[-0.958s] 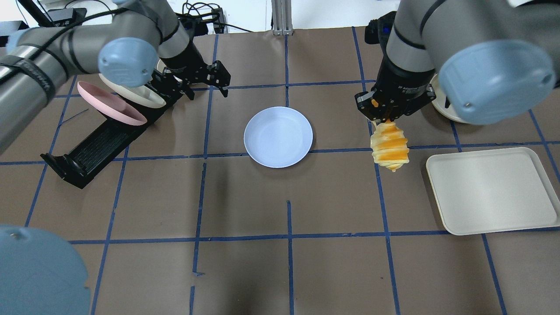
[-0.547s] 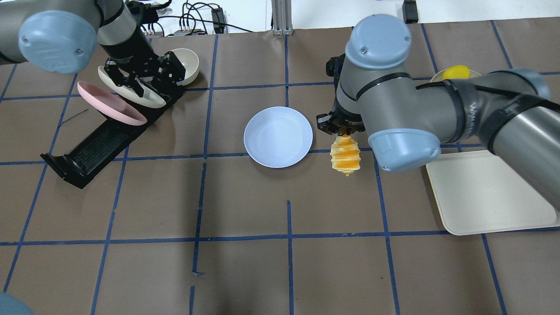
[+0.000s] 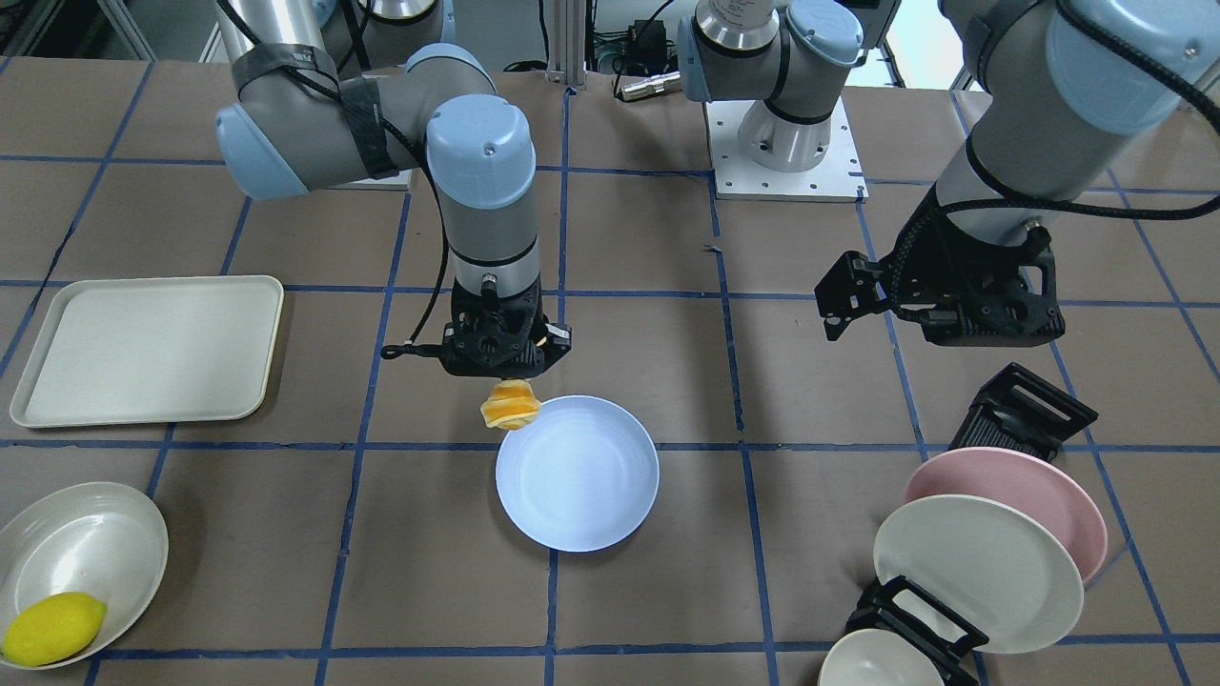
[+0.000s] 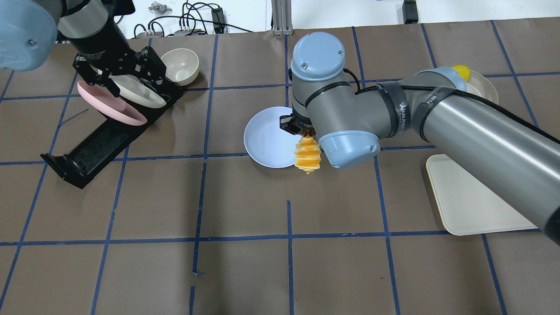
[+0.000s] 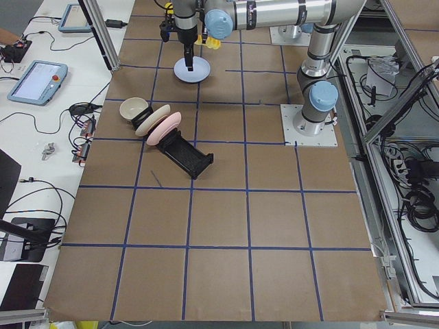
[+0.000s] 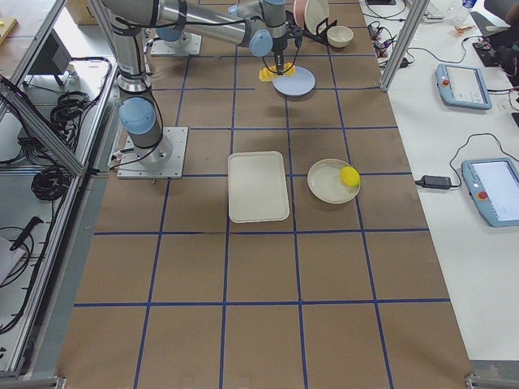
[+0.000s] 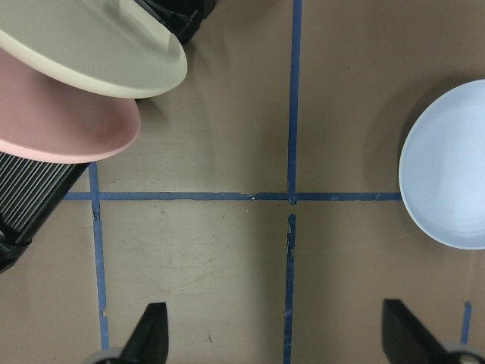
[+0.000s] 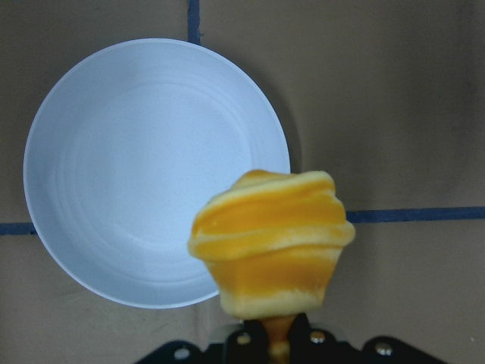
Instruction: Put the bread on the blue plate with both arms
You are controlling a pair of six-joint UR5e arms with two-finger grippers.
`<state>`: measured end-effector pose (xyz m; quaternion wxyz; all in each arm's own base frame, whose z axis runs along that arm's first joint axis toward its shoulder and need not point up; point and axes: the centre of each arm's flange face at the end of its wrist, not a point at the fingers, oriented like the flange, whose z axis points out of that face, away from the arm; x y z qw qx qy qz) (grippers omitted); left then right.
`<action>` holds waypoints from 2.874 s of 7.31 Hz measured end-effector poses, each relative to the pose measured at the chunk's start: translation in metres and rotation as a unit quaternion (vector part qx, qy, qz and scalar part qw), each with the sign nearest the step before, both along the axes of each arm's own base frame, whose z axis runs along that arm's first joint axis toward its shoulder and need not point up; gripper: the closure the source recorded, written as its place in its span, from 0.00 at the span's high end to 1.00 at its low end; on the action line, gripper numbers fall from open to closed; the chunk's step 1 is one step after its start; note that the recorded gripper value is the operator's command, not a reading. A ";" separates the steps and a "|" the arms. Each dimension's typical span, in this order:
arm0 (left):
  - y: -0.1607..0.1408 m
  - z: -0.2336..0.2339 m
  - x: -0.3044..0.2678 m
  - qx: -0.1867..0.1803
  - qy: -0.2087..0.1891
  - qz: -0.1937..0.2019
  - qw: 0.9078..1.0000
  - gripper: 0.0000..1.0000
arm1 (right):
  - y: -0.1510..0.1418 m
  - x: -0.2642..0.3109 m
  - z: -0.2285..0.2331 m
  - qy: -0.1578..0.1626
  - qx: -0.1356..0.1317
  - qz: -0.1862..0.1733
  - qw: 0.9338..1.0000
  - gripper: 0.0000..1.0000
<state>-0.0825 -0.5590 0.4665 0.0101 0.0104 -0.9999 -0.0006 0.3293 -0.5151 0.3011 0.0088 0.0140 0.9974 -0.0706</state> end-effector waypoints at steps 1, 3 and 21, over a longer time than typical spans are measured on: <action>0.011 0.019 -0.004 -0.013 -0.001 0.000 1.000 1.00 | -0.015 0.021 -0.012 -0.002 0.002 -0.006 1.000 0.02; 0.032 0.044 -0.009 -0.021 0.001 -0.003 1.000 1.00 | -0.050 0.070 -0.059 0.001 0.005 -0.013 1.000 0.02; 0.049 0.065 -0.013 -0.017 0.006 -0.010 1.000 1.00 | -0.063 -0.038 0.081 0.045 0.055 0.033 0.997 1.00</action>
